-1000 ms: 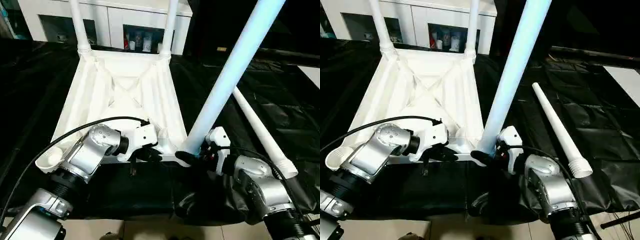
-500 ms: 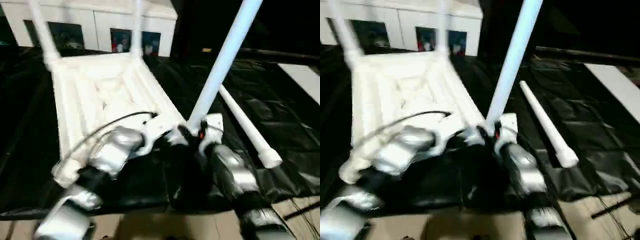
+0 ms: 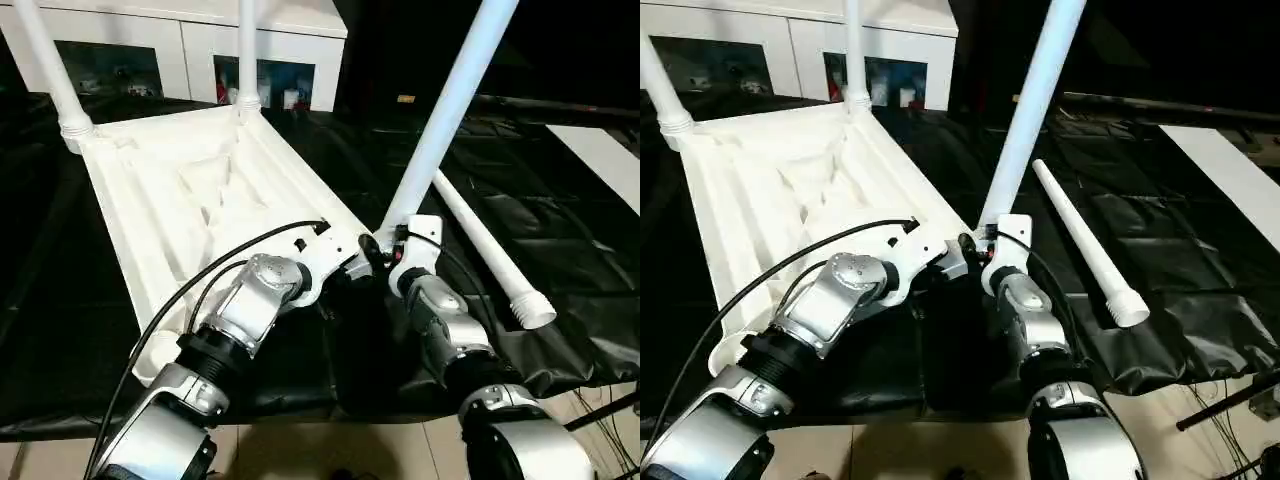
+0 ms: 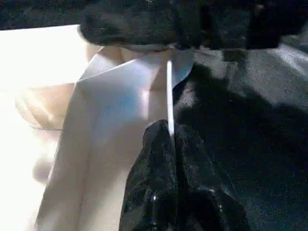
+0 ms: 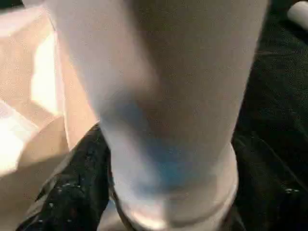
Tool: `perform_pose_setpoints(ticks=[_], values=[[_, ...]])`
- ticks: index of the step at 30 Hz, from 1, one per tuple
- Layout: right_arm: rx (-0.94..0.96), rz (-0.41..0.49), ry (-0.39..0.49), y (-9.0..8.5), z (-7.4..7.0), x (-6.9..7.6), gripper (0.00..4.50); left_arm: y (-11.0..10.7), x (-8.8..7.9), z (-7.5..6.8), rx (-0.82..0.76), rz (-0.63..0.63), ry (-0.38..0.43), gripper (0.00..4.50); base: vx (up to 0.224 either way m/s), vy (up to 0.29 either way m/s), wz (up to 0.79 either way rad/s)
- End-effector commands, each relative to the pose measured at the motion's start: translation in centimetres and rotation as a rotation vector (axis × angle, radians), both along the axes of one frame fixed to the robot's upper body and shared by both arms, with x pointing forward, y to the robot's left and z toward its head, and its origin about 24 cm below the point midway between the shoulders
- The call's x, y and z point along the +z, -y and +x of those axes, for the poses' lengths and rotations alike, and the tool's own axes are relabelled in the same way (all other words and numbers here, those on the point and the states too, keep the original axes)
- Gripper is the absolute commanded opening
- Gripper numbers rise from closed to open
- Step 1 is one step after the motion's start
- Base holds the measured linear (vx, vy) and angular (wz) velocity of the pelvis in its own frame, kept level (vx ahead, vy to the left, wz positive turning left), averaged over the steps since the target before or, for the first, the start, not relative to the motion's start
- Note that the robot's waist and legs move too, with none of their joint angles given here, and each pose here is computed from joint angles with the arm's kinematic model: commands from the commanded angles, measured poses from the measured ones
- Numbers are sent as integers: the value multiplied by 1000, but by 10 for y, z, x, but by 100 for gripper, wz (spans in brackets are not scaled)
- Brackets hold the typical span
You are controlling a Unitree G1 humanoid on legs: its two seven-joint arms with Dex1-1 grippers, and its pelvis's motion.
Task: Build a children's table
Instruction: Rotate leg to tighten
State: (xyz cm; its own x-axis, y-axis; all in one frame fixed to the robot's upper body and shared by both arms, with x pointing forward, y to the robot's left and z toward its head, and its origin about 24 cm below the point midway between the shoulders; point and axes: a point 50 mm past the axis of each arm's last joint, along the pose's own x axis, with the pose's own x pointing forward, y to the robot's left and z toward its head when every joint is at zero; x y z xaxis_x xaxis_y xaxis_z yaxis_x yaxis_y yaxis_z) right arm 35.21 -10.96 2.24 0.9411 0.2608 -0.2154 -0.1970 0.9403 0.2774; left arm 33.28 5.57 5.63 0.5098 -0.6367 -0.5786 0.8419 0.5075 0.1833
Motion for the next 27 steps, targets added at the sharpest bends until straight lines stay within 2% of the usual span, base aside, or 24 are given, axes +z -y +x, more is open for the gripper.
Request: perform_pose_setpoints(ticks=[1,5,7,9,10,11,12,14,18,23,27], values=[[67,-2,6,8,-4,-2,380,7,1,-9,-118,-33,-7,0,0,0,0],[158,-30,36,17,-10,0,395,3,2,-10,-150,-35,-12,0,0,0,0],[290,-65,75,30,-23,3,395,-5,4,-12,-199,-42,-16,0,0,0,0],[332,-78,85,33,-26,3,395,-7,5,-13,-223,-45,-14,0,0,0,0],[462,-127,119,46,-41,5,395,-20,4,-14,-235,-36,-30,0,0,0,0],[481,-131,121,48,-43,5,395,-21,4,-14,-239,-38,-34,0,0,0,0],[580,-151,125,56,-55,8,395,-30,6,-18,-280,-51,-46,0,52,-33,13],[621,-148,120,58,-59,9,395,-32,8,-22,-330,-71,-51,0,55,-35,14],[738,-141,100,61,-70,13,395,-45,12,-34,-439,-68,-112,0,0,0,0],[764,-157,110,60,-71,15,395,-48,18,-33,-461,-72,-105,0,0,0,0],[825,-161,115,49,-75,12,395,-46,16,-38,-507,-83,-125,0,0,0,0]])
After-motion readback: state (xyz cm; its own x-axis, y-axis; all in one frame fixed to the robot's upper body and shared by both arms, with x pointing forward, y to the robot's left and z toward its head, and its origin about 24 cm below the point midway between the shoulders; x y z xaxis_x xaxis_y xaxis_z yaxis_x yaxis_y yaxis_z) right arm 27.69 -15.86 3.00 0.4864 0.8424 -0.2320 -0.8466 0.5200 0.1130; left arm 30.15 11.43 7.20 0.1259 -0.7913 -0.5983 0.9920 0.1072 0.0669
